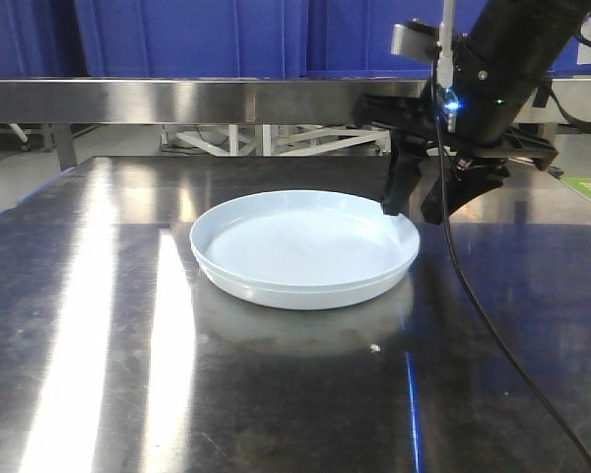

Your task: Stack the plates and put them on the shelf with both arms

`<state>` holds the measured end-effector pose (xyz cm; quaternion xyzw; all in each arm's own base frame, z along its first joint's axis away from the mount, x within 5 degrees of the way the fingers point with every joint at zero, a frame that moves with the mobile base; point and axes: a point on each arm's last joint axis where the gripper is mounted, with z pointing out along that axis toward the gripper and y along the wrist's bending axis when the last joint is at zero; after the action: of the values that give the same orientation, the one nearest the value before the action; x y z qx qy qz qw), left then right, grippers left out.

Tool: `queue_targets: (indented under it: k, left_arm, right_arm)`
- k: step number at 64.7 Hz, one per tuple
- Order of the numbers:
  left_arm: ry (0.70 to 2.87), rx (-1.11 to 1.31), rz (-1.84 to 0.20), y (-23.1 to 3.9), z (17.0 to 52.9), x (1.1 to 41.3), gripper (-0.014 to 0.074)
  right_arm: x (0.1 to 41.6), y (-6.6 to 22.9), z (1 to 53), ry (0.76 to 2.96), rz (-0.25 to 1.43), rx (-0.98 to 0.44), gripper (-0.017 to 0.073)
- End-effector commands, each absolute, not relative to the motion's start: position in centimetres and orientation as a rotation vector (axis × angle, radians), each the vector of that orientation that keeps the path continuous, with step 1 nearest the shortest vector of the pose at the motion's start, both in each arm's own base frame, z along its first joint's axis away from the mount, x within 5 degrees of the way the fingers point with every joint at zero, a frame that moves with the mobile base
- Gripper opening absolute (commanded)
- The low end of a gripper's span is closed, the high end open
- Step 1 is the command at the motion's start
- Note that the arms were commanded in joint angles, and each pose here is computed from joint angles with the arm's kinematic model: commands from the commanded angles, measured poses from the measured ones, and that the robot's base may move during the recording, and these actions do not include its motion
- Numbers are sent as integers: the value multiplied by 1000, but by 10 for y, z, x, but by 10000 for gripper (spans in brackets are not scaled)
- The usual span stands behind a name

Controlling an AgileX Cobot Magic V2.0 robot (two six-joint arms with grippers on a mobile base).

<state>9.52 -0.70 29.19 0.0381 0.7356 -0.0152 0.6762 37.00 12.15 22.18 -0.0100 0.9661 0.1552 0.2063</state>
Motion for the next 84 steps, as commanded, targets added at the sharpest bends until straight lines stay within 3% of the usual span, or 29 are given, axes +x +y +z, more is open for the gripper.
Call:
queue_targets:
  k: [1, 32, 47, 69, 84]
  left_arm:
    - [1546, 61, -33, -6, 310, 96, 82]
    - [1546, 61, -33, -6, 310, 96, 82]
    - [1546, 61, -33, -6, 310, 96, 82]
    - [1546, 61, -33, -6, 310, 96, 82]
    - [1546, 61, -33, -6, 310, 96, 82]
  right_arm:
    - [371, 125, 241, 2620, 442, -55, 373]
    - [371, 133, 229, 2652, 438, -81, 347]
    - [371, 133, 232, 2638, 441, -79, 39]
    - [360, 115, 297, 2352, 336, -52, 56]
    - [322, 100, 321, 2091, 445, 100, 56]
